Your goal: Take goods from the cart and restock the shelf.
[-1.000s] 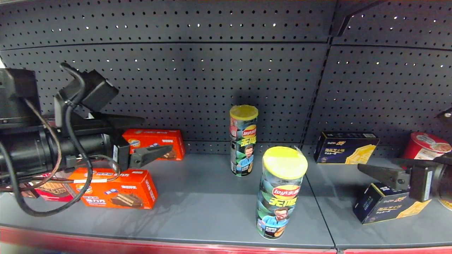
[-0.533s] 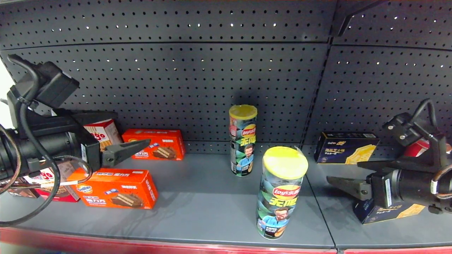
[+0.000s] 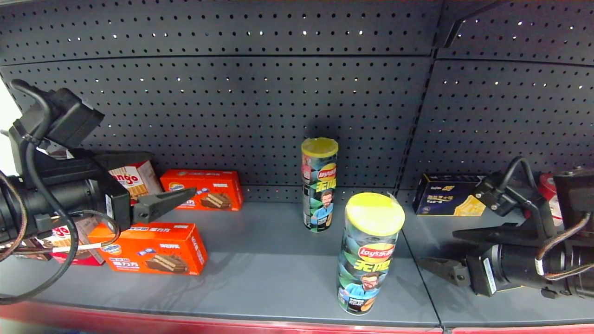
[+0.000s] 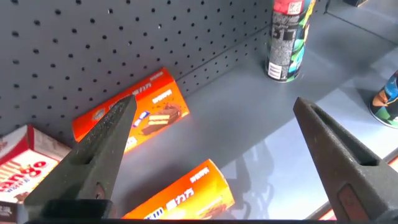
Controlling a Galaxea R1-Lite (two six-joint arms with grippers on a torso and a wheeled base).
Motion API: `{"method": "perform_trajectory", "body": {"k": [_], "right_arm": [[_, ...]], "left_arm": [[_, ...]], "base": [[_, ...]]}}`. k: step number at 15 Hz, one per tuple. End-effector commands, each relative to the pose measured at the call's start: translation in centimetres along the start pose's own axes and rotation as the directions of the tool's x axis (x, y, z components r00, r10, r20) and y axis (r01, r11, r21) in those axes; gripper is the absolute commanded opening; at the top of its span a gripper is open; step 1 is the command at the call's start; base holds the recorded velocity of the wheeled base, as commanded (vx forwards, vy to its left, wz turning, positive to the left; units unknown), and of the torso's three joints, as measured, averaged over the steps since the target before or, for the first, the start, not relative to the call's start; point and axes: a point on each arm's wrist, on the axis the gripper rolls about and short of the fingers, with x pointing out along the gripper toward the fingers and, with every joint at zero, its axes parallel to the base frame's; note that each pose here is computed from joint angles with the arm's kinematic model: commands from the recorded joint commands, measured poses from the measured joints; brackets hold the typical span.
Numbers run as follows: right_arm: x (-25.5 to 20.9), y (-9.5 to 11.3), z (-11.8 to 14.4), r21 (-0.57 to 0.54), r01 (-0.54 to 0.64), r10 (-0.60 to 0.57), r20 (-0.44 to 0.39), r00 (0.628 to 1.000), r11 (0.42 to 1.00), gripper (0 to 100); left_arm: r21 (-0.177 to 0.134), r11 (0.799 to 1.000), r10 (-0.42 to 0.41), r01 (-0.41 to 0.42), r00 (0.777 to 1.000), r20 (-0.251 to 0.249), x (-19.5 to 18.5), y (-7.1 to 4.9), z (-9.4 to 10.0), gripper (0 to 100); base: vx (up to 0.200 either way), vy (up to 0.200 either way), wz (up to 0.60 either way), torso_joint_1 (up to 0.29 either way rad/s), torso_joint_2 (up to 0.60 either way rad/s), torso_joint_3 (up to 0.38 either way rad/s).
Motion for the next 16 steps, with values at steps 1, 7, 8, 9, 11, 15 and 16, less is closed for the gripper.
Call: {"method": "perform_trajectory", "body": {"k": [1,7,8,9,11,15,16], "right_arm": [[0.5,0.1,-0.5,-0.006,0.003,-0.003,-0.027,1.000,1.000,100],[1.0,0.5,-1.0,-0.014,0.058,-0.058,-0.061,0.996,0.998,100],[1.5,0.7,-1.0,-0.017,0.051,-0.052,-0.069,0.996,0.999,100],[1.8,1.2,-0.9,-0.029,0.034,-0.035,-0.053,0.998,0.999,100],[2.4,1.8,-1.1,-0.046,0.011,-0.014,-0.053,0.999,0.999,100],[2.9,2.3,-1.2,-0.058,-0.005,0.001,-0.066,0.998,0.998,100],[3.0,2.3,-1.2,-0.059,-0.004,0.000,-0.069,0.998,0.998,100]], "left_arm": [[-0.002,1.000,-0.002,0.002,1.000,-0.004,0.1,0.0,-0.1,100],[-0.009,1.000,-0.007,0.007,1.000,-0.020,-0.2,-0.3,-0.8,100],[-0.009,1.000,-0.007,0.007,1.000,-0.022,-0.2,-0.3,-0.8,100],[-0.010,1.000,-0.008,0.007,1.000,-0.023,-0.1,-0.3,-0.8,100],[-0.008,1.000,-0.006,0.006,1.000,-0.019,-0.1,-0.3,-0.7,100],[-0.008,1.000,-0.003,0.003,1.000,-0.020,-0.2,-0.3,-0.7,100],[-0.008,1.000,0.026,-0.026,0.999,-0.025,-0.4,0.4,-0.9,100]], "base": [[0.000,0.000,0.00,0.000,0.00,0.000],[0.000,0.000,0.00,0.000,0.00,0.000],[0.000,0.000,0.00,0.000,0.00,0.000],[0.000,0.000,0.00,0.000,0.00,0.000],[0.000,0.000,0.00,0.000,0.00,0.000],[0.000,0.000,0.00,0.000,0.00,0.000],[0.000,0.000,0.00,0.000,0.00,0.000]]}}
